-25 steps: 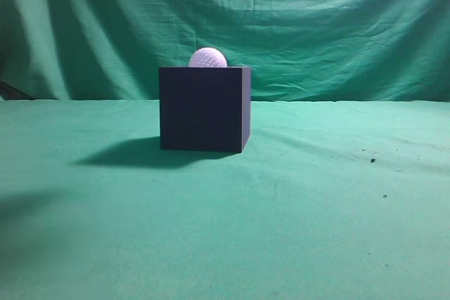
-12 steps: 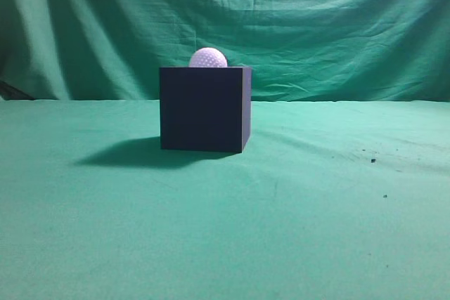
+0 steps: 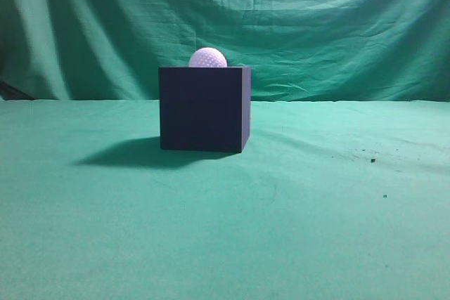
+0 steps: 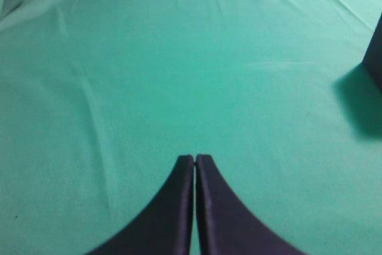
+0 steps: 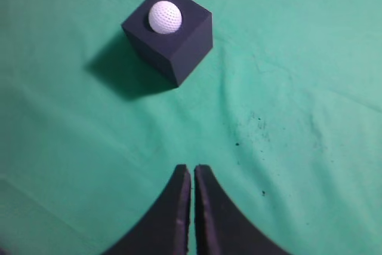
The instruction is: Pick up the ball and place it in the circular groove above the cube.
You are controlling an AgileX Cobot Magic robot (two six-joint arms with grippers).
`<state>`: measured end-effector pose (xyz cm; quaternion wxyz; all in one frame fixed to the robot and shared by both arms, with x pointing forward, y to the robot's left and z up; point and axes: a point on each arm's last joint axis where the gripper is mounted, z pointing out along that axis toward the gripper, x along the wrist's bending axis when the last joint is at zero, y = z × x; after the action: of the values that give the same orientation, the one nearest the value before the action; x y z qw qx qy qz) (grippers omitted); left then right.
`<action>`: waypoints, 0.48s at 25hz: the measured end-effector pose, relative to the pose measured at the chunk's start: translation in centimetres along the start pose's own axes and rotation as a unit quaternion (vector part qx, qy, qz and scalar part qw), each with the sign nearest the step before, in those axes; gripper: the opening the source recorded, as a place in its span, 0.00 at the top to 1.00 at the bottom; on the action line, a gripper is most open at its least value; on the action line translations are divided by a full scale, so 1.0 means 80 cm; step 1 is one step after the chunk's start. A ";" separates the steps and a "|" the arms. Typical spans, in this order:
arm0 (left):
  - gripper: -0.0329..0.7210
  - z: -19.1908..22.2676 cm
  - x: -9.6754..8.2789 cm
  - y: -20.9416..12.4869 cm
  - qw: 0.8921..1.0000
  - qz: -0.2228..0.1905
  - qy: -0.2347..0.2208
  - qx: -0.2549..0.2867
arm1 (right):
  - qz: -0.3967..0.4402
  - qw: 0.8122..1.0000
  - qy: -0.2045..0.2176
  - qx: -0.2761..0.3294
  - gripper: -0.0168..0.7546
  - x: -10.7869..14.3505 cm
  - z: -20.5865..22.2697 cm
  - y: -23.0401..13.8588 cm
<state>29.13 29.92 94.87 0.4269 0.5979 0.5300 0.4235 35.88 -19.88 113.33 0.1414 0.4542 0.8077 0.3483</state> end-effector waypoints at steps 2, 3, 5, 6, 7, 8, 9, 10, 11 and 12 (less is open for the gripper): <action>0.96 0.000 0.000 0.000 1.000 0.000 0.000 0.000 | 0.004 1.000 0.010 -0.027 0.98 -0.002 -0.005 -0.019; 0.96 0.000 0.000 0.000 1.000 0.000 0.000 0.000 | 0.006 0.999 0.014 -0.040 0.98 -0.003 -0.008 -0.029; 0.96 0.000 0.000 0.000 1.000 0.000 0.000 0.000 | 0.008 0.998 0.019 -0.051 0.98 -0.005 -0.014 -0.046; 0.96 0.000 0.000 0.000 1.000 0.000 0.000 0.000 | 0.009 0.998 0.020 -0.053 0.98 -0.006 -0.020 -0.053; 0.96 0.000 0.000 0.000 1.000 0.000 0.000 0.000 | 0.009 0.999 0.019 -0.050 0.98 -0.007 -0.026 -0.059; 0.96 0.000 0.000 0.000 1.000 0.000 0.000 0.000 | 0.009 0.999 0.019 -0.045 0.98 -0.008 -0.031 -0.064; 0.96 0.000 0.000 0.000 1.000 0.000 0.000 0.000 | 0.009 0.999 0.018 -0.038 0.98 -0.009 -0.034 -0.070; 0.96 0.000 0.000 0.000 1.000 0.000 0.000 0.000 | 0.007 0.999 0.015 -0.032 0.98 -0.010 -0.038 -0.075; 0.96 0.000 0.000 0.000 1.000 0.000 0.000 0.000 | 0.005 1.000 0.010 -0.026 0.98 -0.011 -0.040 -0.078; 0.96 0.000 0.000 0.000 1.000 0.000 0.000 0.000 | 0.002 1.000 0.004 -0.022 0.98 -0.013 -0.040 -0.080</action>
<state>29.13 29.92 94.87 0.4269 0.5979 0.5300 0.4235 30.63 -24.32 111.17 0.1477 0.4511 0.7994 0.3684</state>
